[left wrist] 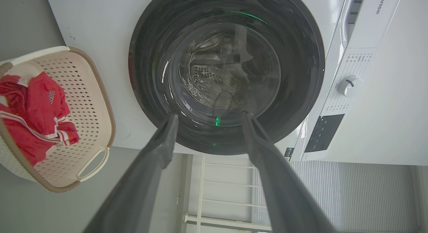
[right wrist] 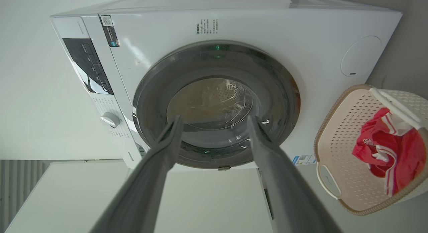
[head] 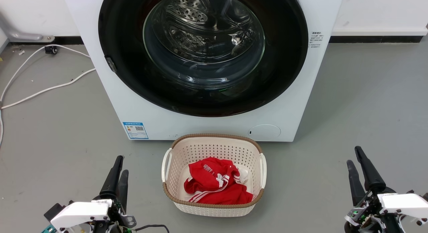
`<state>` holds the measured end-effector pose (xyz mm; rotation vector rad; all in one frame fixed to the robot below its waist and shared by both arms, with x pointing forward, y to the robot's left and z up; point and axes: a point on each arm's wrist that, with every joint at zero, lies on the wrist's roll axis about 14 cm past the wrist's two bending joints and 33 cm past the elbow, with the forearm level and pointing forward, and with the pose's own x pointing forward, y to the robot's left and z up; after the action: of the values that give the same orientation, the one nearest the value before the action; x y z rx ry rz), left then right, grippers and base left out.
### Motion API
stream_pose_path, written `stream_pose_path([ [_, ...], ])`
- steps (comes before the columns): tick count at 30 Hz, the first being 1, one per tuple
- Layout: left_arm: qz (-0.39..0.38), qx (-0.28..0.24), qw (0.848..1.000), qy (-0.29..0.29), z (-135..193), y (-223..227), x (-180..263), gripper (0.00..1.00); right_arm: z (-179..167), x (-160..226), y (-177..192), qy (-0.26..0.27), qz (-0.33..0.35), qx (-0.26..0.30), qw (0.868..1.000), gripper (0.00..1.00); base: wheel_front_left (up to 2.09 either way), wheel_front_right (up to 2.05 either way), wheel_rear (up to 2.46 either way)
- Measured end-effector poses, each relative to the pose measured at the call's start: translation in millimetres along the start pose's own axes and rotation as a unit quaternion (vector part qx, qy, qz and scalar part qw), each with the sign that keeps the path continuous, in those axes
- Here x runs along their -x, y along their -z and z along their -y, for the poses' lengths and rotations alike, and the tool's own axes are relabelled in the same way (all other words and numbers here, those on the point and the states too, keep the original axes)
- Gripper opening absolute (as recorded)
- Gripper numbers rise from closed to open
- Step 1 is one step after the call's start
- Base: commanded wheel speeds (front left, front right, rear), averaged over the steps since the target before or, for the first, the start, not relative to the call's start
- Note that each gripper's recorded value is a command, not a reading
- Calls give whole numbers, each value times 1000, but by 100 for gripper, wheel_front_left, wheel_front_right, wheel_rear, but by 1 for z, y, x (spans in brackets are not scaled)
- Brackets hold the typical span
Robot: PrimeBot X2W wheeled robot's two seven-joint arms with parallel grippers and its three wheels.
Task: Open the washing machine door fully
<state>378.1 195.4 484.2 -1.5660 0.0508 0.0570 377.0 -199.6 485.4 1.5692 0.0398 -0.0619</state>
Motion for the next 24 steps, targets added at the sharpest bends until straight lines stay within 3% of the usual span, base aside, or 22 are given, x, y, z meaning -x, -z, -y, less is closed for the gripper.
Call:
stream_pose_path([
  [8,7,-34,999,15,11,1,-2,100,-9,0,-2,-13,12,21,1000,100,0,0,0],
  [16,17,-115,992,40,28,0,-2,100,-25,1,-2,-36,19,122,992,100,0,0,0],
  [24,30,-192,979,60,42,-2,-2,100,-36,3,7,-54,16,239,969,100,0,0,0],
])
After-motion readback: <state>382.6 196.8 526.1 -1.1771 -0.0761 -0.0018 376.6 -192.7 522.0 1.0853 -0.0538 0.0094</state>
